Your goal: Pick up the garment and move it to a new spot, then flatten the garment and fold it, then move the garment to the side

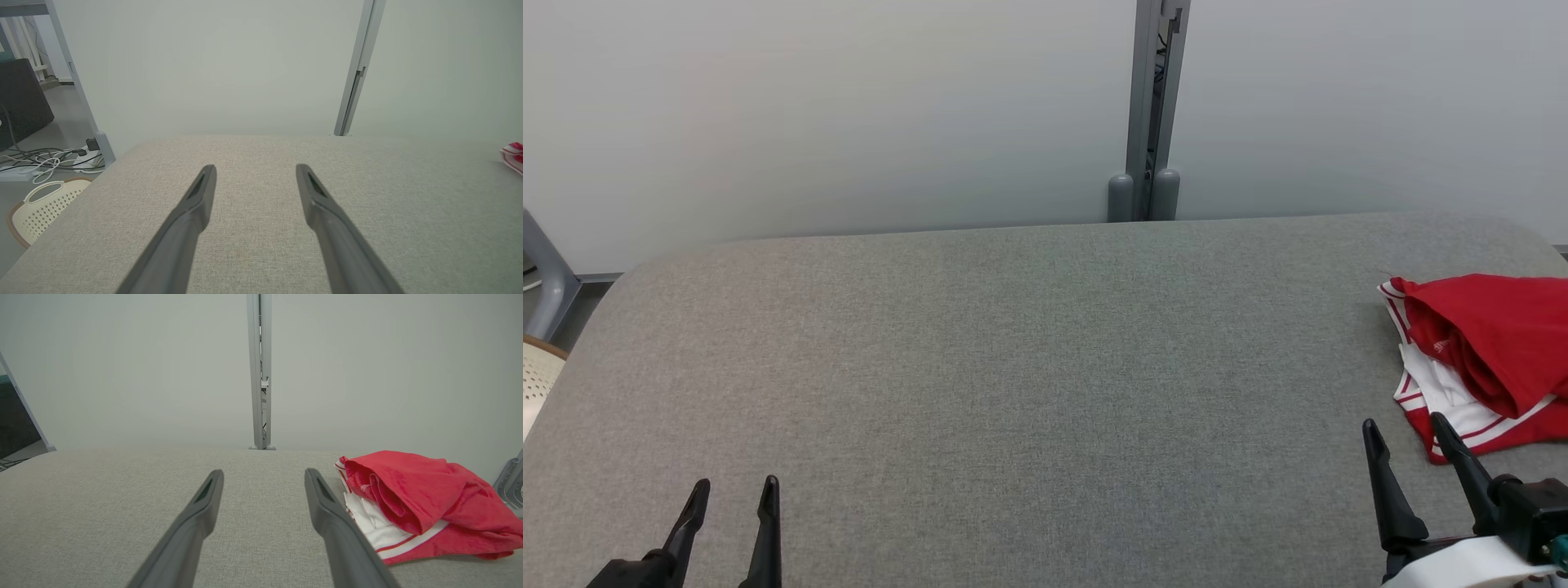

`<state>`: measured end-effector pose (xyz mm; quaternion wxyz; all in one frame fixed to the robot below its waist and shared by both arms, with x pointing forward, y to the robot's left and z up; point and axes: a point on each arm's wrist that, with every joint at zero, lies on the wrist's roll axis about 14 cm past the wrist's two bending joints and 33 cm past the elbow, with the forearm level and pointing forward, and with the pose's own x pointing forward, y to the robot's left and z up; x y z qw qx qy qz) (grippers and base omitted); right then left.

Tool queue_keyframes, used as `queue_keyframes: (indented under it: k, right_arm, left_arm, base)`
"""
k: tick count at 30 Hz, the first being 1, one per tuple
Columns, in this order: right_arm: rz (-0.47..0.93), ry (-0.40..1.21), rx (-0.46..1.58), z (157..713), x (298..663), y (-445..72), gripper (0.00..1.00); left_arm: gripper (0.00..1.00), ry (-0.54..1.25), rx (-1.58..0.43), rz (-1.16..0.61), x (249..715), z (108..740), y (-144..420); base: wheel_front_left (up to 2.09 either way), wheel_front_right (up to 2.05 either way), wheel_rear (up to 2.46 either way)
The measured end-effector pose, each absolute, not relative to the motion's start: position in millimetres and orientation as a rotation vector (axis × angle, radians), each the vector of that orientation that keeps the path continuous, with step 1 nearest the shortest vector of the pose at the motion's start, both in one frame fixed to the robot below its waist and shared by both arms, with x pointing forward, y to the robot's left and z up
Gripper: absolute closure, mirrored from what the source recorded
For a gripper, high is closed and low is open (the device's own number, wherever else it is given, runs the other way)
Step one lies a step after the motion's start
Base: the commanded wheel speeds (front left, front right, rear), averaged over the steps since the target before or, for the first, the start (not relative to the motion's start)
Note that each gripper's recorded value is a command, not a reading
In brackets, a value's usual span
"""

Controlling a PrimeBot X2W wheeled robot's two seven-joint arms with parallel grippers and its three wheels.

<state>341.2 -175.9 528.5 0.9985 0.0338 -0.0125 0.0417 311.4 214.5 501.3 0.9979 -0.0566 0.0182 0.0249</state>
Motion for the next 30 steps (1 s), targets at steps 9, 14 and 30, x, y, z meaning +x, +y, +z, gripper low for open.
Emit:
queue_keyframes:
  k: [9, 14, 30]
  right_arm:
    - [0.078, 0.014, 0.086, 515.4, 337.7, -175.2, 1.00]
    - [0.073, 0.066, 0.144, 498.5, 332.3, -173.3, 1.00]
    - [0.052, 0.065, 0.430, 498.4, 341.3, -177.1, 1.00]
  left_arm:
    - [1.00, 0.076, -0.133, 0.055, 307.5, 488.1, 209.1]
    - [1.00, 0.130, -0.198, 0.063, 303.0, 472.6, 201.7]
    - [1.00, 0.180, -0.453, 0.098, 316.6, 465.6, 206.0]
  base:
    - [0.00, 0.00, 0.00]
    - [0.00, 0.00, 0.00]
    - [0.00, 0.00, 0.00]
